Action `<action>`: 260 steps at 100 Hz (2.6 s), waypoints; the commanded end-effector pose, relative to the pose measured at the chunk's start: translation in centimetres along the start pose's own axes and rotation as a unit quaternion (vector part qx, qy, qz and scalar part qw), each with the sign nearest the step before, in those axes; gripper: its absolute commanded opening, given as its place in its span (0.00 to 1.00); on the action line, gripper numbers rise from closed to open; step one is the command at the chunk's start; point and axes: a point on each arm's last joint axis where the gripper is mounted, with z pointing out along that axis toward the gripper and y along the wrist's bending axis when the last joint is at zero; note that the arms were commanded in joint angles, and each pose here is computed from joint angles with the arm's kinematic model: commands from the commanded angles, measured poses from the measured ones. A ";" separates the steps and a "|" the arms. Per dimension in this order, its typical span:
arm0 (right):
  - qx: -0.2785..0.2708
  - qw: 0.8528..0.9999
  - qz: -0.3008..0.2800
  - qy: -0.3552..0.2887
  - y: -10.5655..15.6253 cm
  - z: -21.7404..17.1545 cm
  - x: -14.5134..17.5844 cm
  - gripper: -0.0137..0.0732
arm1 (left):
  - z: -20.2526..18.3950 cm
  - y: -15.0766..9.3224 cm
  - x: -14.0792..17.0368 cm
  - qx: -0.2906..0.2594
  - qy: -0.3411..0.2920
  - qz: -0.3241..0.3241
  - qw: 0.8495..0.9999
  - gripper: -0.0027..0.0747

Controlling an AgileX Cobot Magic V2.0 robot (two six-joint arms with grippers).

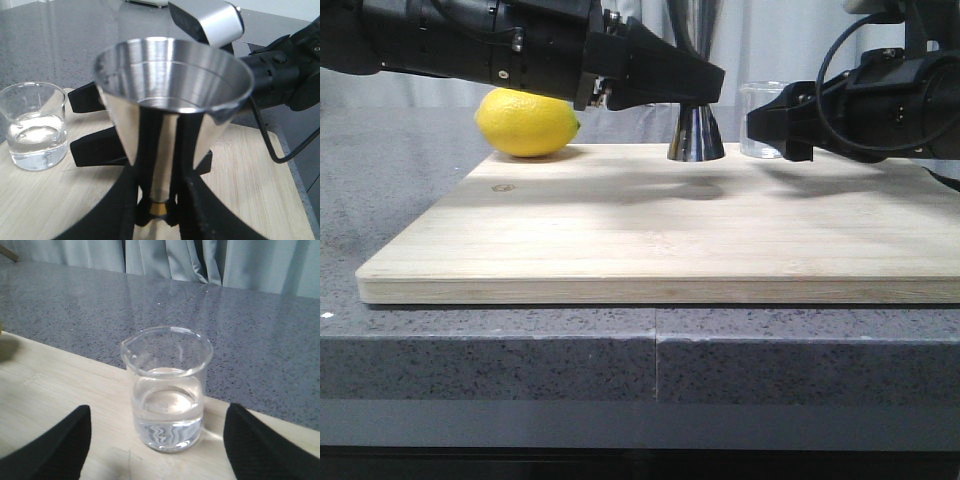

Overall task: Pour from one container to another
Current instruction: 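Reach the right gripper to the glass beaker and grasp it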

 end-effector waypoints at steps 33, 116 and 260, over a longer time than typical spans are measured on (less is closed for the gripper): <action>-0.001 0.997 -0.013 -0.070 -0.5 2.0 -3.3 0.74 | -0.5 -1.2 -3.4 0.021 -0.052 0.022 0.998 0.01; -0.002 0.998 -0.008 -0.063 -0.8 3.2 -2.2 0.64 | -0.5 -1.2 -3.4 0.021 -0.052 0.021 0.998 0.01; -0.012 0.997 -0.010 -0.075 0.0 3.1 -2.9 0.41 | -0.5 -1.2 -3.4 0.021 -0.052 0.021 0.998 0.01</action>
